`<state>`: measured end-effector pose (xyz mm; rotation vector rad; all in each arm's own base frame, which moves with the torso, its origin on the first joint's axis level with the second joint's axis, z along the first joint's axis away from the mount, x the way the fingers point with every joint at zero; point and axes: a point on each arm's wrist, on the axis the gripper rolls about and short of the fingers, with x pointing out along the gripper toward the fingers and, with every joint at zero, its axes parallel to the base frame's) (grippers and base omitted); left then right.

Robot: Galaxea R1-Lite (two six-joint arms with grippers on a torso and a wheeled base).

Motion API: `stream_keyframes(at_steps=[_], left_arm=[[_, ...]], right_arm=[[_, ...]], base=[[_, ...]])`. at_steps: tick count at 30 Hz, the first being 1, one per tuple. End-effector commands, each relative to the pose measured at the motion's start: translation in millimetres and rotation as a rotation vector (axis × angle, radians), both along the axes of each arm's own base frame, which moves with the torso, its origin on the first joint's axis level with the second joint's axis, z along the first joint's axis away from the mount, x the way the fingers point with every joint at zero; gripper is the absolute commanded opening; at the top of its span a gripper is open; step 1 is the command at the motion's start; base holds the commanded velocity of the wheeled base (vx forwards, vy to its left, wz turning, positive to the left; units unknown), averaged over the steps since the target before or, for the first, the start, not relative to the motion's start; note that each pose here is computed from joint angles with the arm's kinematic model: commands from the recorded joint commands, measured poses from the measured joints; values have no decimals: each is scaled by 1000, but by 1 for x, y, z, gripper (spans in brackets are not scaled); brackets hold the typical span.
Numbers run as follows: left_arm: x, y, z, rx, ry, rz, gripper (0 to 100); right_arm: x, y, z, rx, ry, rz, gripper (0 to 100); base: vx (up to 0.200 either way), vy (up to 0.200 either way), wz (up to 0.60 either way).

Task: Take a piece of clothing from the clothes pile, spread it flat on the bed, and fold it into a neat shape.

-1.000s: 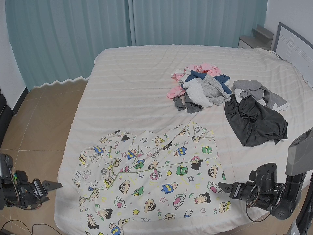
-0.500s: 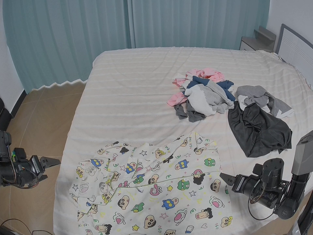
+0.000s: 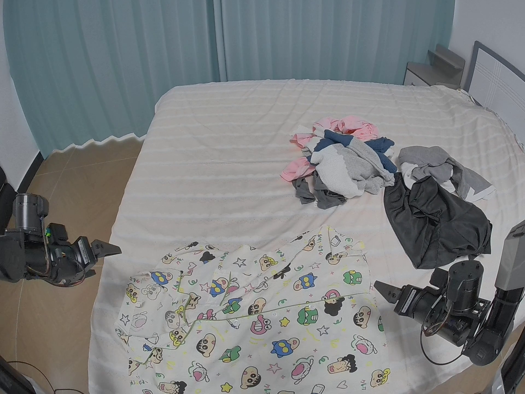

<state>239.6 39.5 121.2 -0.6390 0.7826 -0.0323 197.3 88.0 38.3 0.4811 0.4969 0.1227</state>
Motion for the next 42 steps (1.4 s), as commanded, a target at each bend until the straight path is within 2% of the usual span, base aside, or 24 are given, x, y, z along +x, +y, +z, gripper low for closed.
stream_keyframes(at_steps=[1,4,6,11,16,28,33,36,38,42], left_arm=[[38,-8,-25,1,63,-47,100],[54,-9,-32,5,71,-49,100],[64,-25,-42,-17,117,-85,100],[71,-42,-65,-56,202,-105,100],[72,-48,-78,-55,240,-119,100],[89,-53,-98,-28,185,-98,100],[104,-64,-113,12,148,-34,100],[106,-66,-115,11,144,-13,100],[112,-70,-115,-23,132,30,100],[112,-70,-115,-27,131,35,100]], right_arm=[[-3,-5,4,6,-8,-17,100],[-4,-5,4,19,-5,-22,100],[-3,-5,4,34,-1,-31,100],[-3,-5,3,33,3,-33,100],[-3,-5,4,35,1,-33,100],[-4,-5,6,25,-14,-57,100],[-5,-5,9,33,-29,-55,100],[-5,-5,9,32,-30,-57,100],[-5,-5,9,33,-29,-55,100],[-5,-5,9,33,-29,-55,100]], base=[[0,0,0],[0,0,0],[0,0,0],[0,0,0],[0,0,0],[0,0,0],[0,0,0],[0,0,0],[0,0,0],[0,0,0]])
